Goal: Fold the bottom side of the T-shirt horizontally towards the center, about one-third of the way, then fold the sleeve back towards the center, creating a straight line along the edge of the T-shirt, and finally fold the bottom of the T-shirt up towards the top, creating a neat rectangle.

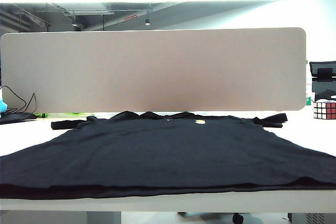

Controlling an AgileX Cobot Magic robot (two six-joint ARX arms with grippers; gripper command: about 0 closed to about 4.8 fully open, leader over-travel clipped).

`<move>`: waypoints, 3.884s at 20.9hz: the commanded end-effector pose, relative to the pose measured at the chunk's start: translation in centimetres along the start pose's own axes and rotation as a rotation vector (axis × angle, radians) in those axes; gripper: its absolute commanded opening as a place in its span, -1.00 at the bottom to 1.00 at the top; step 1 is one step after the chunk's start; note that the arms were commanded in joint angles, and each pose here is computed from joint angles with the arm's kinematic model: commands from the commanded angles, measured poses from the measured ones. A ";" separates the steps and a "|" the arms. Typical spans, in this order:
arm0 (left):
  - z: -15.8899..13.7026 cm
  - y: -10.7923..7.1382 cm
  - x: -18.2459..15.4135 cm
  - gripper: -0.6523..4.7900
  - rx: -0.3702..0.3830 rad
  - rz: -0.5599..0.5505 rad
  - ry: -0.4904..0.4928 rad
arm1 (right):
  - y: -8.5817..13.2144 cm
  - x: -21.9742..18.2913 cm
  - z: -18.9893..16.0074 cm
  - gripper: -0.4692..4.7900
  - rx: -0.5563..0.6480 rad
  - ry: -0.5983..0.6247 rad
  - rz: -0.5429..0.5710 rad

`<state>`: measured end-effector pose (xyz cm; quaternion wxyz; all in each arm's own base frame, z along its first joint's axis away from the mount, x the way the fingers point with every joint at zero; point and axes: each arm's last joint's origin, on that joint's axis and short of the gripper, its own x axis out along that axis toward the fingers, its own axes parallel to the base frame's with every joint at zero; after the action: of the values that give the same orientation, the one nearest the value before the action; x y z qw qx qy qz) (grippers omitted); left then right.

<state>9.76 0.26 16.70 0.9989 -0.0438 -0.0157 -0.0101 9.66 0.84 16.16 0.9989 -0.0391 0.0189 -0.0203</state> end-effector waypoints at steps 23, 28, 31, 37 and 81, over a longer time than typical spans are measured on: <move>1.3 -0.5 -0.2 -0.78 -0.441 -0.130 -0.009 | 0.5 -0.3 1.7 -0.86 0.360 -0.080 0.229; 4.5 -0.7 0.4 -0.78 -0.448 -0.102 0.090 | 0.2 0.0 4.6 -0.86 0.351 0.023 0.202; 5.4 -0.9 1.8 -0.78 -0.454 -0.121 0.192 | 0.3 0.9 6.0 -0.86 0.342 0.132 0.188; 5.2 -0.9 6.3 -0.78 -0.480 -0.208 0.499 | 0.8 4.6 8.2 -0.86 0.245 0.490 0.179; 0.5 1.9 9.1 0.06 -0.413 -0.068 1.240 | -3.2 12.6 2.9 -0.13 0.518 1.331 0.316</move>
<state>18.82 1.98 17.22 0.7907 -0.2273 0.5648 -0.0641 22.50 -2.74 18.92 0.7479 0.2243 0.6174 0.0952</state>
